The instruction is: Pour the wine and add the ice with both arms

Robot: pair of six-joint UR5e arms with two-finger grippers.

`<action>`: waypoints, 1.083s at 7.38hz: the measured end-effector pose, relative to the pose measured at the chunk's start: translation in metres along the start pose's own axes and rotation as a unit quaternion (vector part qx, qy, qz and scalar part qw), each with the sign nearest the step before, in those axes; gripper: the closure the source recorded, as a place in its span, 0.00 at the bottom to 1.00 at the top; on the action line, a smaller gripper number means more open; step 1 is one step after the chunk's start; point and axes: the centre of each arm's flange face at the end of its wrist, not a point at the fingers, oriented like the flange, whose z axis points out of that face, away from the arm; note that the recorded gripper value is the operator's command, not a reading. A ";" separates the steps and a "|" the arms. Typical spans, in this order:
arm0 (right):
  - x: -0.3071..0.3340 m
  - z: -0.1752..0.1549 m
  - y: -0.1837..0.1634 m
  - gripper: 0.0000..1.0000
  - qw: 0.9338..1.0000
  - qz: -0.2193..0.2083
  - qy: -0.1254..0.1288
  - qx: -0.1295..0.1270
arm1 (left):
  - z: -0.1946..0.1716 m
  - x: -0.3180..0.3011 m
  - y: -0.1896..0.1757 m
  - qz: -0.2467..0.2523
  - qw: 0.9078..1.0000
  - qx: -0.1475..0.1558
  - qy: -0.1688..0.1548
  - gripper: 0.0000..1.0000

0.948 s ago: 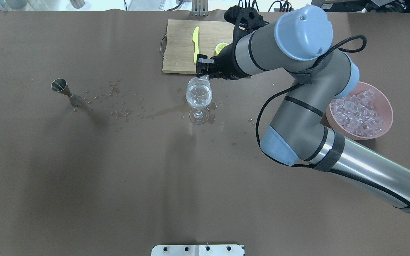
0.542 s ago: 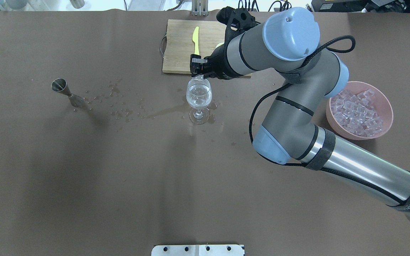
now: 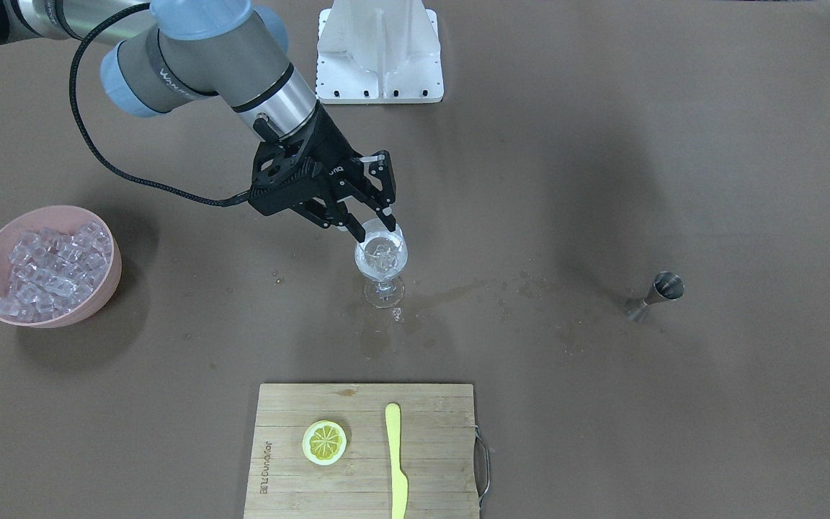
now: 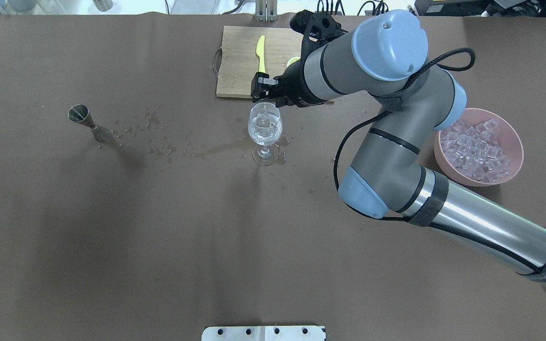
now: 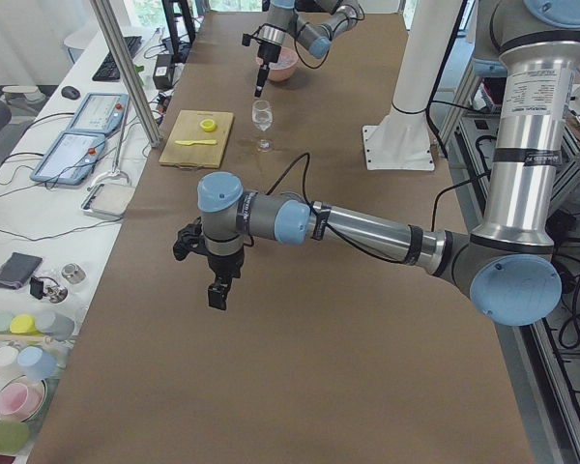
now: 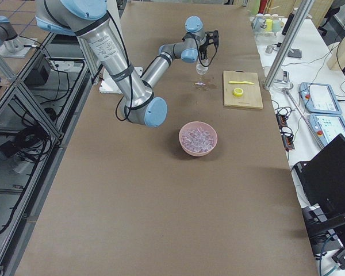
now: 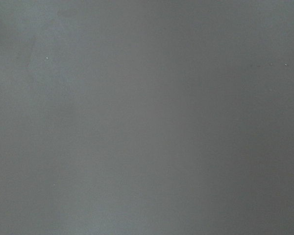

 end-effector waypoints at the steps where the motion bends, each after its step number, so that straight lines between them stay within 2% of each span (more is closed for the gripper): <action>1: 0.003 -0.006 -0.009 0.00 1.000 0.000 0.000 0.000 | -0.001 -0.001 0.000 -0.001 1.000 0.001 0.000 0.02; 2: 0.013 -0.023 -0.031 0.00 1.000 0.003 -0.001 -0.008 | -0.005 -0.005 0.000 -0.005 1.000 0.004 0.002 0.02; 4: 0.083 -0.084 -0.099 0.00 0.999 0.002 0.009 -0.042 | -0.017 -0.022 0.011 -0.024 0.999 0.017 0.017 0.02; 6: 0.192 -0.160 -0.156 0.00 0.997 -0.016 0.041 -0.067 | -0.010 -0.039 0.035 -0.044 0.999 0.024 0.022 0.02; 8: 0.296 -0.210 -0.173 0.00 0.993 -0.029 0.086 -0.077 | -0.010 -0.043 0.042 -0.075 0.996 0.034 0.024 0.02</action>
